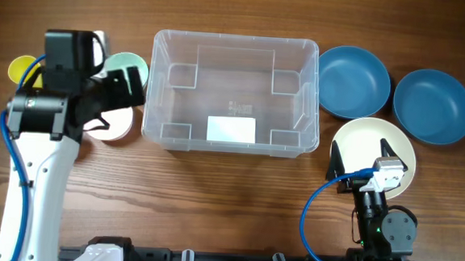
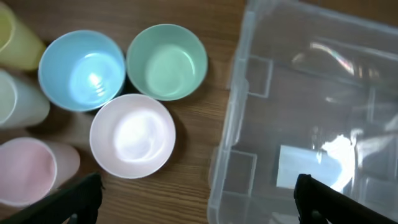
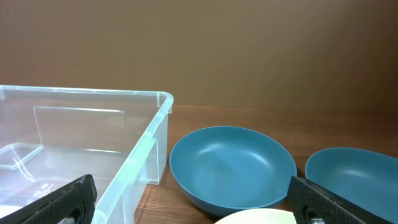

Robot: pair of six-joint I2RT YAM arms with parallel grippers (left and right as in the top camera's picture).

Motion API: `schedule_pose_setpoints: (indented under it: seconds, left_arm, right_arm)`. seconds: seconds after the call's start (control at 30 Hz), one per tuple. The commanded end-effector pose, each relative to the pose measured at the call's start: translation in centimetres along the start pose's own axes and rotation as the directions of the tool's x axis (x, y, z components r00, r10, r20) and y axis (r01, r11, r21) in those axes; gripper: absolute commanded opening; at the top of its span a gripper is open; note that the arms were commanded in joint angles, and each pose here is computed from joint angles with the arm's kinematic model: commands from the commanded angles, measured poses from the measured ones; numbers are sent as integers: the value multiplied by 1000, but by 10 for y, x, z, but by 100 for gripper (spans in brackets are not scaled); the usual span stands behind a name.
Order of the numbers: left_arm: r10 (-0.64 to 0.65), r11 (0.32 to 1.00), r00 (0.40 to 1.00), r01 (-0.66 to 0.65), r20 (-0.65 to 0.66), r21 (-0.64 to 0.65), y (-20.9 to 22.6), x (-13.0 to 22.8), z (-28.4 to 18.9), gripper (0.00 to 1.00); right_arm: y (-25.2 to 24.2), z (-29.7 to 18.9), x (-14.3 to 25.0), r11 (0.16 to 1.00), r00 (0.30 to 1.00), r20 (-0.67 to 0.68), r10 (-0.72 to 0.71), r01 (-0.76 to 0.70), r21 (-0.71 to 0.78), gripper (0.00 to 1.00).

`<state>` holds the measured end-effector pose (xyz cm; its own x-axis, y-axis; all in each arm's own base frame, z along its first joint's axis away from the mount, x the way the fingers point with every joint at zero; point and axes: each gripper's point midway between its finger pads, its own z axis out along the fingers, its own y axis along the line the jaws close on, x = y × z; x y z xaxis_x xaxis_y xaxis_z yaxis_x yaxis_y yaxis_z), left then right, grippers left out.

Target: Pack container

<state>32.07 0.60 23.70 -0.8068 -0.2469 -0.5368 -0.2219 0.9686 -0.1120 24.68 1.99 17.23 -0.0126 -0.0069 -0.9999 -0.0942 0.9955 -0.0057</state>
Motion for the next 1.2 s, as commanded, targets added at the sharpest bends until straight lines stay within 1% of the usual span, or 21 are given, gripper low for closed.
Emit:
schedule_pose_setpoints:
  seconds: [0.0, 0.03, 0.07, 0.13, 0.17, 0.23, 0.27, 0.43, 0.57, 1.17]
  left_arm:
    - [-264, 962, 963, 267, 47, -57, 29, -8, -11, 100]
    - [-314, 946, 948, 316, 45, -73, 37, -6, -11, 100]
    - [-390, 915, 920, 392, 43, -96, 49, -3, -12, 100]
    - [-509, 850, 860, 509, 43, -134, 67, 4, -14, 100]
    - [-576, 802, 816, 575, 44, -163, 79, 10, -15, 100]
    - [-651, 737, 757, 647, 50, -198, 94, 18, -18, 100]
    - [-685, 704, 727, 678, 51, -211, 102, 22, -19, 100]
    - [-739, 639, 670, 729, 67, -245, 125, 30, -24, 100]
    - [-756, 620, 651, 746, 69, -243, 130, 31, -25, 100]
    - [-757, 623, 651, 746, 63, -235, 128, 31, -25, 100]
  right_arm:
    - [1, 0, -1, 1000, 1000, 4, -13, 14, -10, 100]
    - [1, 0, -1, 1000, 1000, 4, -13, 13, -10, 100]
    - [1, 0, -1, 1000, 1000, 4, -13, 14, -10, 100]
    - [1, 0, -1, 1000, 1000, 4, -13, 14, -10, 100]
    - [1, 0, -1, 1000, 1000, 4, -13, 14, -10, 100]
    - [1, 0, -1, 1000, 1000, 4, -13, 14, -10, 100]
    - [1, 0, -1, 1000, 1000, 4, -13, 14, -10, 100]
    - [1, 0, -1, 1000, 1000, 4, -13, 14, -10, 100]
    - [1, 0, -1, 1000, 1000, 4, -13, 13, -10, 100]
    - [1, 0, -1, 1000, 1000, 4, -13, 14, -10, 100]
